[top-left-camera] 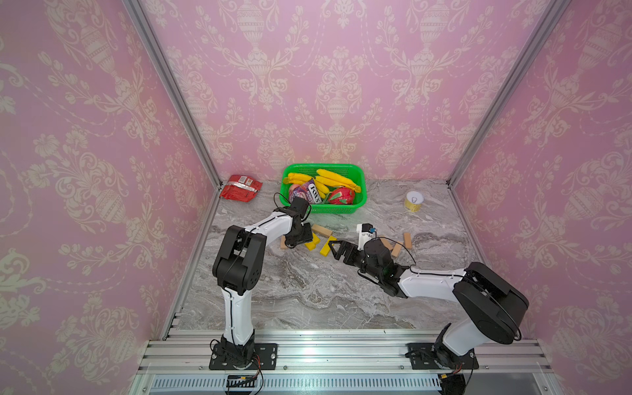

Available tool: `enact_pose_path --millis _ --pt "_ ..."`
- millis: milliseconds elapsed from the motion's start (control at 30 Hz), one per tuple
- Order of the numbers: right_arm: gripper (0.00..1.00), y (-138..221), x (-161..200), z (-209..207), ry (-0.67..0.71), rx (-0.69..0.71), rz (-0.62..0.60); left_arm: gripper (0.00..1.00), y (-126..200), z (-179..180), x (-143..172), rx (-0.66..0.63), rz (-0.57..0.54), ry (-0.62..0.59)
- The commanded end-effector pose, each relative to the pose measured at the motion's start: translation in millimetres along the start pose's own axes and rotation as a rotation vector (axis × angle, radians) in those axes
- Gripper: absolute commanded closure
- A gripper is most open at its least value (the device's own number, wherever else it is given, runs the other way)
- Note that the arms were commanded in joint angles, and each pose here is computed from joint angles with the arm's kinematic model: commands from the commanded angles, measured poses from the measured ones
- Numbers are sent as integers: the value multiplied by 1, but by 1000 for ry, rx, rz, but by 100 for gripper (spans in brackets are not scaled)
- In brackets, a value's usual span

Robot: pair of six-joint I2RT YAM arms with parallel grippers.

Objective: Assemble the letter k with building blocks
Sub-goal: Pick up the building block from the center of the board.

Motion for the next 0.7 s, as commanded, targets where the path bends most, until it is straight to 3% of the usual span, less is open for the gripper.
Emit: enact_pose_path --millis 0,300,667 --pt "0 7 -6 4 -16 -36 -24 53 -6 4 2 -20 21 29" --pt "0 5 -6 5 -18 -43 -17 53 -8 9 -3 -85 19 102" --pt "0 3 -6 5 -15 -35 -11 53 -3 14 4 -142 34 105"
Point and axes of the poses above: each gripper's point midway between its finger pads, its own y axis back along the fingers, its own z axis along the line the jaws close on, x = y × z, the point moved 7 cm from there along y, back along the fingers, and after that the axes turned 12 degrees about -y, right-handed, at the moved point
